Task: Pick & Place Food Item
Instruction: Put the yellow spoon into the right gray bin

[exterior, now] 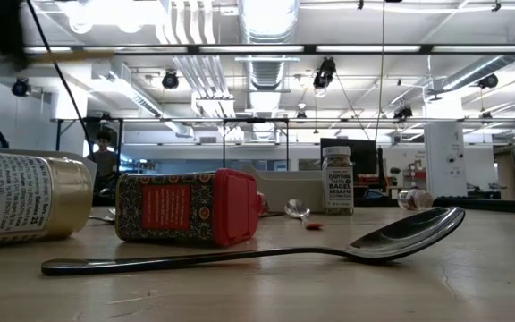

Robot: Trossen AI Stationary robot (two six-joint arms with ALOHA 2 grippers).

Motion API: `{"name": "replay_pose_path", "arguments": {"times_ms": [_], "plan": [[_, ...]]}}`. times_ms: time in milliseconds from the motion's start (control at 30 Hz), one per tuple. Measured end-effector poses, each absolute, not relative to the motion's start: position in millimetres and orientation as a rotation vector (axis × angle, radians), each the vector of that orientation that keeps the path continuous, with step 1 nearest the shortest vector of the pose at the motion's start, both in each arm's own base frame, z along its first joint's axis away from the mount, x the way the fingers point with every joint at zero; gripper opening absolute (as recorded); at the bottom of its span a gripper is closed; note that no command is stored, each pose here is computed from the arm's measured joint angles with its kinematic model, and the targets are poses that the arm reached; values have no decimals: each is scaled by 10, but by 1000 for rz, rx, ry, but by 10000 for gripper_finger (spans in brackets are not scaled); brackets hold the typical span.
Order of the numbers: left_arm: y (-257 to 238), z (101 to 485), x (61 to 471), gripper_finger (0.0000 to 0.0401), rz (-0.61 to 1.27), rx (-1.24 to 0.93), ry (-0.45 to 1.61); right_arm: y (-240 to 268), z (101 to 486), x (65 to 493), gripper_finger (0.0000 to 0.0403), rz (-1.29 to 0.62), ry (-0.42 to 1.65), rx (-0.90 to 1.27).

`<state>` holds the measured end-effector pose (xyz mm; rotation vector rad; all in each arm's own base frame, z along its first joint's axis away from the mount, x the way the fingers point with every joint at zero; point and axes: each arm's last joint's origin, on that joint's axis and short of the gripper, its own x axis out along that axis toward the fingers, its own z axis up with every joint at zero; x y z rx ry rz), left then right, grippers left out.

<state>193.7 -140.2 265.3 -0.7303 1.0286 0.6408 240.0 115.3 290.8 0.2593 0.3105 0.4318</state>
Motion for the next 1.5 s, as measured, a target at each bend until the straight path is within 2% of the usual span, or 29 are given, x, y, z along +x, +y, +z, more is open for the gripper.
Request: {"name": "replay_pose_path", "arguments": {"times_ms": [100, 233, 333, 433, 600, 1000, 1500], "plan": [[-1147, 2935, 2095, 24, 622, -599, 905, 1118, 2909, 2416, 343, 418, 300, 227], [-587, 3232, 2404, 24, 604, -419, 845, 1007, 2903, 2463, 343, 378, 292, 189], [-63, 3371, 2568, 24, 628, -331, 791, 887, 2888, 2505, 343, 333, 298, 165], [396, 3423, 2663, 24, 555, -316, 731, 766, 2841, 2529, 343, 280, 343, 163], [779, 3318, 2778, 24, 452, -274, 623, 611, 2763, 2541, 343, 206, 427, 191], [1047, 3032, 3258, 24, 353, -121, 589, 581, 2768, 2550, 343, 187, 425, 241], [1665, 2657, 3843, 24, 255, -84, 711, 542, 2983, 2571, 343, 187, 428, 160]]}}
